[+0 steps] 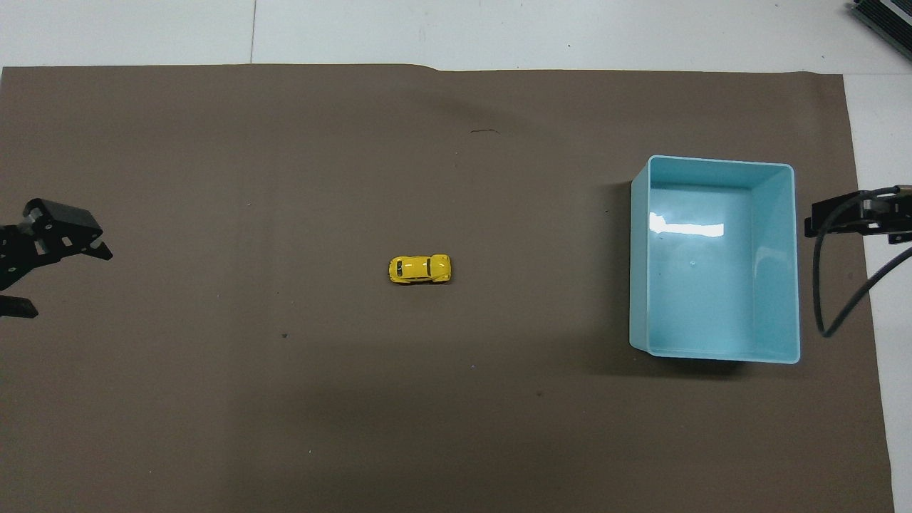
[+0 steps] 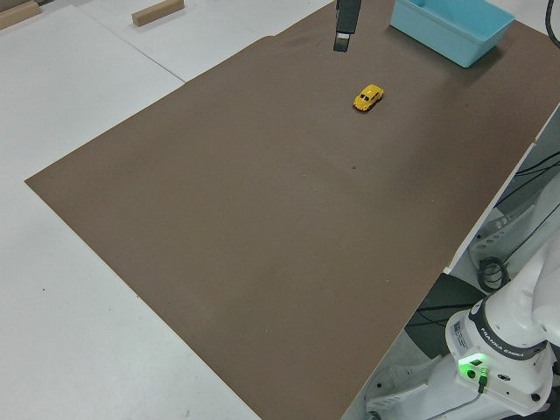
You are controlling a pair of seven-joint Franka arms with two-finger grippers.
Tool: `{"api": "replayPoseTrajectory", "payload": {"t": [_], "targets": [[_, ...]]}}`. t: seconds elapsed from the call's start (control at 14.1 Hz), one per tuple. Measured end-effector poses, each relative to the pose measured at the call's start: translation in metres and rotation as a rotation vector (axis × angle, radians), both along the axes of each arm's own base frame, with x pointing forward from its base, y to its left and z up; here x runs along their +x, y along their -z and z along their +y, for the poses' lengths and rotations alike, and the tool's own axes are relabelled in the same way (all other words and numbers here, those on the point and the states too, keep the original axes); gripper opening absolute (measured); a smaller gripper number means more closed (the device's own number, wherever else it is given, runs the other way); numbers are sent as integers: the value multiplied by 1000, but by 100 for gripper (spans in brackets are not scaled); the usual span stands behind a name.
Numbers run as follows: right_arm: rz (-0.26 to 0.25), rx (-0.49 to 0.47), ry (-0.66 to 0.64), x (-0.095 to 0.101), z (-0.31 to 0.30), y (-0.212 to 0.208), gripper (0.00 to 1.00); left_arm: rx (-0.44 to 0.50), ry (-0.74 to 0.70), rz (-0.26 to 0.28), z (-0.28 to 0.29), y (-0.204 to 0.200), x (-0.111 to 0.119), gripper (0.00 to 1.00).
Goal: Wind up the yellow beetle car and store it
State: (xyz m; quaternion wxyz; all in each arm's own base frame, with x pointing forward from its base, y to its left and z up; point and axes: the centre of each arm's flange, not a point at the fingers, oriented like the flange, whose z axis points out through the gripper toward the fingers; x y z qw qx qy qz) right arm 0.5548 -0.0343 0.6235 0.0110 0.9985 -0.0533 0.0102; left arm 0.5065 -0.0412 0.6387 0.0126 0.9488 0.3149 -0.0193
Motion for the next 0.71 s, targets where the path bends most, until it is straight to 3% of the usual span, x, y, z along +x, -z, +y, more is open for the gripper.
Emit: {"api": "replayPoseTrajectory", "payload": {"t": [0.5,0.71], "targets": [[0,0,0,0,0,0,100,-3,-116,-18,15,-2,3,100],[0,0,0,0,0,0,100,0,-309,-12,28,-2,4,100]]}}
